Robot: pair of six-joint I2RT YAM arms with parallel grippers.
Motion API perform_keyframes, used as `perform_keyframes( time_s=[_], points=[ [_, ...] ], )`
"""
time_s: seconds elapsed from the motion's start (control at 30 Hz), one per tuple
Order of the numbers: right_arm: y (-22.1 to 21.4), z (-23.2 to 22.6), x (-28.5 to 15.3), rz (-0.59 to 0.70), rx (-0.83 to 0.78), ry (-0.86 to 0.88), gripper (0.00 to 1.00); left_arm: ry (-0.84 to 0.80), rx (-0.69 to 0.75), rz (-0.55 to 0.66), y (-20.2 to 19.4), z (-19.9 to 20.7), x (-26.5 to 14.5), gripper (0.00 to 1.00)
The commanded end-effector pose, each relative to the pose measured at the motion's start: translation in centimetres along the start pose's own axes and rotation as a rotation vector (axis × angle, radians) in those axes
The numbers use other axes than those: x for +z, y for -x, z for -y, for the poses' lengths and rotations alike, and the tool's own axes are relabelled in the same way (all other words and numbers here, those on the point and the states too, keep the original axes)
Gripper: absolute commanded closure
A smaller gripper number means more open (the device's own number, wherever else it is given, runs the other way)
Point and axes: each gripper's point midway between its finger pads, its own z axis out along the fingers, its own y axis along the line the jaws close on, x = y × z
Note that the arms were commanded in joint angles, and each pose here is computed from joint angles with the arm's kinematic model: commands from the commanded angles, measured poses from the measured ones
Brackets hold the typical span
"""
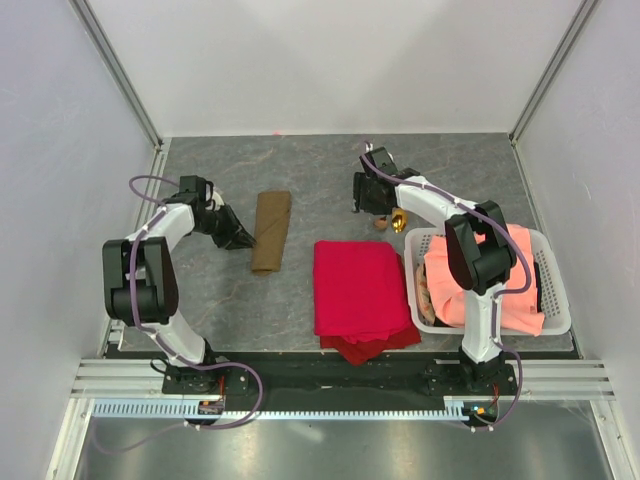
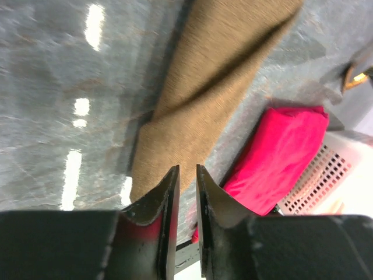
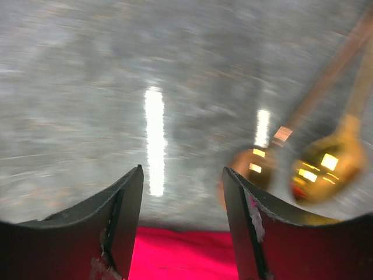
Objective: Fold the napkin into a case and place the utensils inside
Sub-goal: Pick up the spoon from the corner of the board.
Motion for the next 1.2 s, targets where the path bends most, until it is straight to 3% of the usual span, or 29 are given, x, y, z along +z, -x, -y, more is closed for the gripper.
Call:
perform_keyframes(
  time_s=[0.0, 0.3, 0.53, 0.8, 0.9, 1.13, 1.17],
  points=[
    [2.3, 4.7, -2.7, 0.051, -0.026, -0.221, 0.35, -0.134, 0.055, 0.068, -0.8, 3.5, -2.6, 0.71],
    [4.8, 9.0, -1.9, 0.054, -0.044, -0.348, 0.38, -0.270, 0.263, 0.136, -6.1, 8.3, -6.7, 0.62],
    [5.4, 10.9, 0.9, 0.014, -0.025, -0.354, 0.44, -0.334, 0.324, 0.071, -9.9, 9.7, -7.0, 0.61],
    [5.3, 12.0, 3.0, -0.008, -0.036, -0.337, 0.52, -0.377, 0.357, 0.061, -11.7, 10.6, -8.0, 0.61],
    [4.8, 12.1, 3.4, -0.017, -0.027, -0.305, 0.60, -0.379, 0.358, 0.056, -11.8, 10.7, -8.0, 0.61],
    [5.3, 11.0, 3.0, -0.003, -0.013, -0.207, 1.00, -0.420, 0.393, 0.041, -12.3, 12.1, -8.5, 0.59],
    [5.9, 10.8, 2.5, 0.016, -0.007, -0.197, 1.00, -0.427, 0.400, 0.043, -12.3, 12.3, -8.6, 0.56]
  ],
)
